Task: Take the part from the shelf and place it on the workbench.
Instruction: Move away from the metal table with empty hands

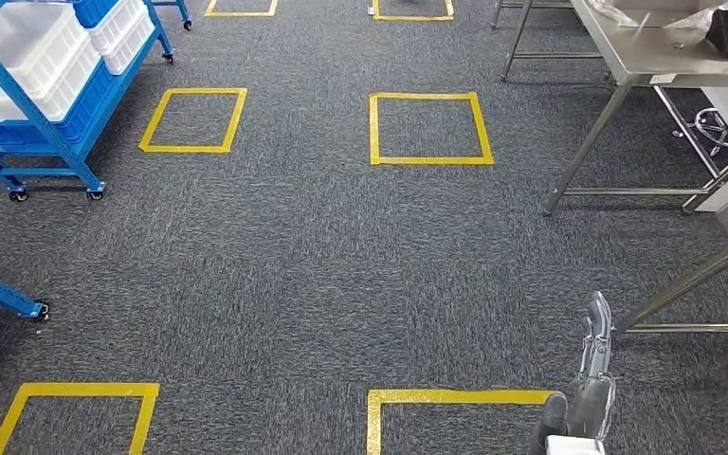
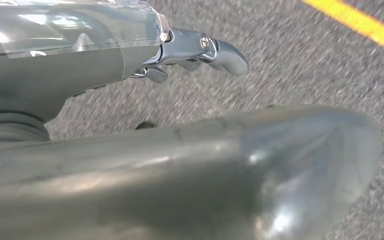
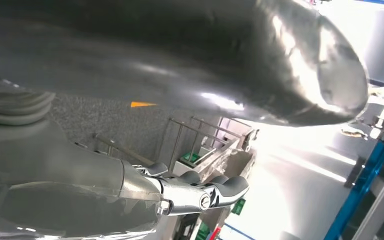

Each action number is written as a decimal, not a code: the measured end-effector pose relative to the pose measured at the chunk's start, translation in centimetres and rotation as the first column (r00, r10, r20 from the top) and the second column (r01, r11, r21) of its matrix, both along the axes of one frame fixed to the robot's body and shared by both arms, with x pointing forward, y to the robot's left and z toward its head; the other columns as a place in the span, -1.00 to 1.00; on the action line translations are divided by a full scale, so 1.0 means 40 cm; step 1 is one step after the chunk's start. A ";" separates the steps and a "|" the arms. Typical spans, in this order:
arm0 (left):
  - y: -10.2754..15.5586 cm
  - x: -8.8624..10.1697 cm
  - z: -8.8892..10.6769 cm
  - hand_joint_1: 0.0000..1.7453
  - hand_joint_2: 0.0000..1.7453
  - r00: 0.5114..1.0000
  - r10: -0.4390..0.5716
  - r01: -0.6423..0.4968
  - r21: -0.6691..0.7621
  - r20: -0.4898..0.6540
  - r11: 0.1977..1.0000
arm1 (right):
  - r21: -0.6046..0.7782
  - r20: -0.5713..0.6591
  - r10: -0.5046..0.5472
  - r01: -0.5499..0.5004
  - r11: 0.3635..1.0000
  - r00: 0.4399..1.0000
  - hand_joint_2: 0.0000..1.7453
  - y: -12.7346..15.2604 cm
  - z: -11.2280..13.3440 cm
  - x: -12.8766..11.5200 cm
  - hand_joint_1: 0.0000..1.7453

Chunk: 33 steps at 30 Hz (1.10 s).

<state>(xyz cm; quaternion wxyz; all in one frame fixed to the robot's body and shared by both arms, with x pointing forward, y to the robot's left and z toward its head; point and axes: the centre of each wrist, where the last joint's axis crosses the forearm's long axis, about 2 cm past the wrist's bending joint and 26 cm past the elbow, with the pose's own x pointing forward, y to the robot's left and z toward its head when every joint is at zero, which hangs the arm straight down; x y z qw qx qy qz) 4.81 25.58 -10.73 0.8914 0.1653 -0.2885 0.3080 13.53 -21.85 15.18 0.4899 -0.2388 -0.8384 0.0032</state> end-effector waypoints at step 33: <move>0.063 -0.047 -0.008 -1.00 -1.00 0.959 -0.252 0.262 0.064 -0.128 0.963 | -0.252 -0.173 0.025 -0.069 0.965 0.985 -1.00 -0.024 -0.062 -0.054 -1.00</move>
